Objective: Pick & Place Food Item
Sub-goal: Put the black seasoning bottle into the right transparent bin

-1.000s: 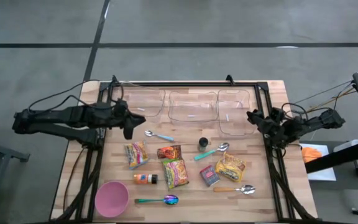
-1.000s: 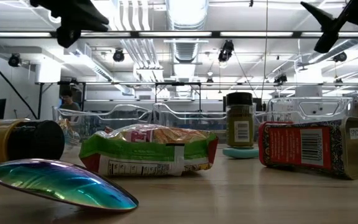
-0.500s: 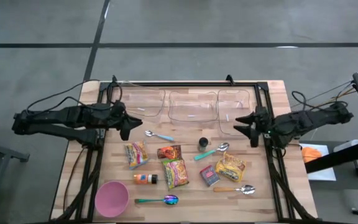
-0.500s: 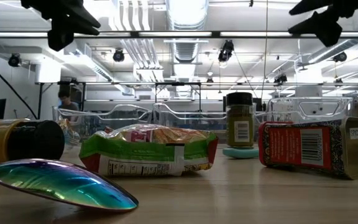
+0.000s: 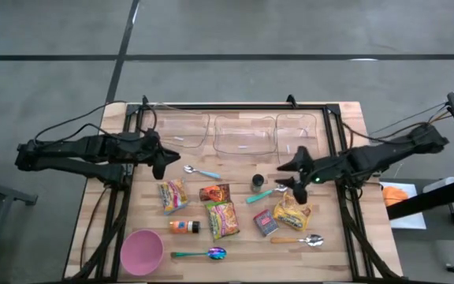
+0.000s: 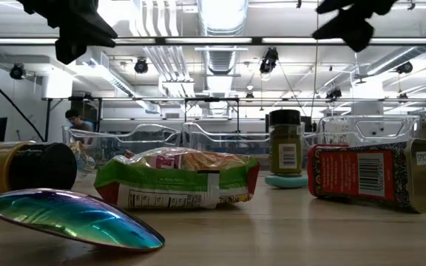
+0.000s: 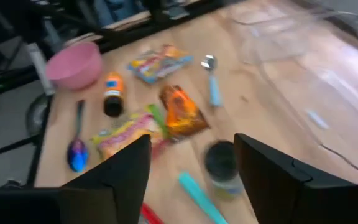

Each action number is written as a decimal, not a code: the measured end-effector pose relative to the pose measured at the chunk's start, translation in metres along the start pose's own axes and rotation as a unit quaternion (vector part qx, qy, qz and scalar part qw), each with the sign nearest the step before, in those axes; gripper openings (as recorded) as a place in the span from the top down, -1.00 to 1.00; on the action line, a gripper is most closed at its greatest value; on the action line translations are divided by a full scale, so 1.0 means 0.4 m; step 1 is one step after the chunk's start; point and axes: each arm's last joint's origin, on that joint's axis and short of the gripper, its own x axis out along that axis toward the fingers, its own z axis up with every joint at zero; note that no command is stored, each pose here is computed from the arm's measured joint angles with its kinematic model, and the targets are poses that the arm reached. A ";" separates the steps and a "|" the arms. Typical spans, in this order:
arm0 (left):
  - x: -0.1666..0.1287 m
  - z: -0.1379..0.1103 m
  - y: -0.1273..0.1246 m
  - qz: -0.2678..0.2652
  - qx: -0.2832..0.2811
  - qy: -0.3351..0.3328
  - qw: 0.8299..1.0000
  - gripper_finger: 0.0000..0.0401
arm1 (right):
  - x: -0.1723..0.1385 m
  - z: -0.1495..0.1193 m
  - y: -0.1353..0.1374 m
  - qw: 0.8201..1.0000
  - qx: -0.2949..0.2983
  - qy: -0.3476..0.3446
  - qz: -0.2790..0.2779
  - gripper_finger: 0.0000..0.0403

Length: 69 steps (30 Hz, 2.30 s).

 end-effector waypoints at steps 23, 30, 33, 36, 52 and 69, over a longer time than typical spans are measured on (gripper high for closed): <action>0.004 -0.010 0.002 -0.013 0.033 0.022 0.999 0.57 | 0.249 -0.020 0.057 0.971 -0.095 0.160 -0.148 -0.76; 0.004 -0.010 0.002 -0.014 0.033 0.023 0.999 0.57 | 0.274 -0.040 0.041 0.962 -0.079 0.196 -0.174 -0.76; 0.004 -0.010 0.002 -0.014 0.034 0.023 0.999 0.57 | 0.267 -0.055 0.024 0.962 -0.056 0.197 -0.180 -0.76; 0.004 -0.010 0.002 -0.014 0.034 0.023 0.999 0.57 | 0.260 -0.056 0.011 0.965 -0.042 0.186 -0.179 -0.76; 0.004 -0.010 0.002 -0.014 0.036 0.023 0.999 0.57 | 0.293 -0.067 -0.017 0.971 -0.020 0.180 -0.154 -0.76; 0.004 -0.010 0.002 -0.014 0.043 0.023 0.999 0.57 | 0.299 -0.070 -0.022 0.970 -0.033 0.182 -0.158 -0.12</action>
